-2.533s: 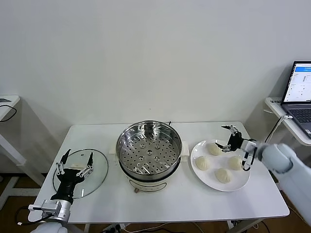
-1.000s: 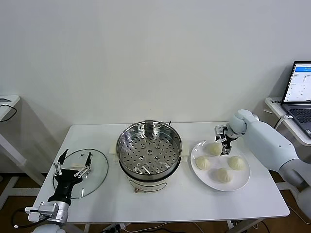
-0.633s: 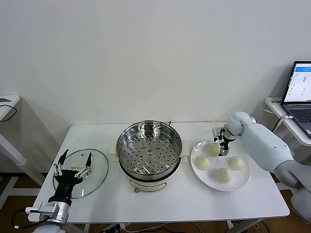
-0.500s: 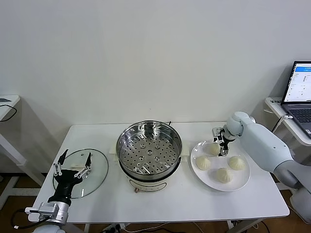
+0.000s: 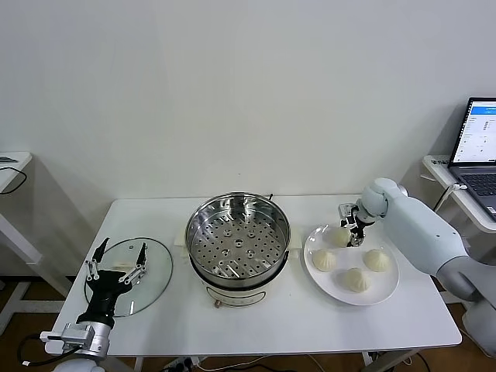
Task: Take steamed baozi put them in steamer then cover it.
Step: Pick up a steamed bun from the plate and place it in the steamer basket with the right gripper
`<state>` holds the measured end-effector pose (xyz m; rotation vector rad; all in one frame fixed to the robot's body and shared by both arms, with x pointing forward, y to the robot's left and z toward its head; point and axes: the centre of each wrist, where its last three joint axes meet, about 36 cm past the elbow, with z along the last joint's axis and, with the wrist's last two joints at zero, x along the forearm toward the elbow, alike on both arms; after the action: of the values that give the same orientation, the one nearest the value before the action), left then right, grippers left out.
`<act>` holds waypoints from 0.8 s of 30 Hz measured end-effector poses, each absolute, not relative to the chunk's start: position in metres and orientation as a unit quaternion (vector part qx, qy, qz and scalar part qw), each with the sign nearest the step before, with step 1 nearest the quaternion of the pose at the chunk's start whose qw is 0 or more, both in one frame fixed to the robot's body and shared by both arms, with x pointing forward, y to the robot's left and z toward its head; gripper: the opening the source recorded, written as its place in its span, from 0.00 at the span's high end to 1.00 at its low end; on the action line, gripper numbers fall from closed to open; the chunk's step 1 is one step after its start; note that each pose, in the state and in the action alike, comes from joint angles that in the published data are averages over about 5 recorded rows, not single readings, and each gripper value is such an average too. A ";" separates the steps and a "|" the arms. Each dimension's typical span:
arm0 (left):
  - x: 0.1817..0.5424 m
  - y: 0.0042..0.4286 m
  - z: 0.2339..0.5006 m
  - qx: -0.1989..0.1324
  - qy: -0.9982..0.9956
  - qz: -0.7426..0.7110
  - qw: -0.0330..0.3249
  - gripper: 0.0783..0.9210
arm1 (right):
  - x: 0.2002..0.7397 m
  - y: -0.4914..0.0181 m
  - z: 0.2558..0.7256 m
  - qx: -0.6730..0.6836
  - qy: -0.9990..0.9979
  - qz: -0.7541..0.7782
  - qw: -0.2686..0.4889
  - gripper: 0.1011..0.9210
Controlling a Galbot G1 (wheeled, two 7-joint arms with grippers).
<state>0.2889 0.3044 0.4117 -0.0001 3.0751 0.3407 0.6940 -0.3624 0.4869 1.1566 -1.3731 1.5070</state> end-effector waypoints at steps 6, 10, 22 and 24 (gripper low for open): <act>0.287 0.306 0.415 0.001 0.993 0.115 0.025 0.12 | 0.687 -0.372 0.548 0.472 -0.526 0.613 0.353 0.28; 0.287 0.305 0.417 0.003 0.993 0.116 0.026 0.12 | 0.679 -0.367 0.601 0.498 -0.495 0.639 0.315 0.29; 0.285 0.306 0.423 0.006 0.992 0.123 0.029 0.12 | 0.647 -0.274 0.737 0.568 -0.324 0.739 0.160 0.29; 0.285 0.308 0.423 0.005 0.992 0.125 0.028 0.12 | 0.644 -0.252 0.747 0.575 -0.292 0.752 0.137 0.29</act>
<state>0.2847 0.3083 0.4229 0.0153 3.0607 0.3861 0.6435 -0.2523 0.7467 1.6636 -0.8439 2.1767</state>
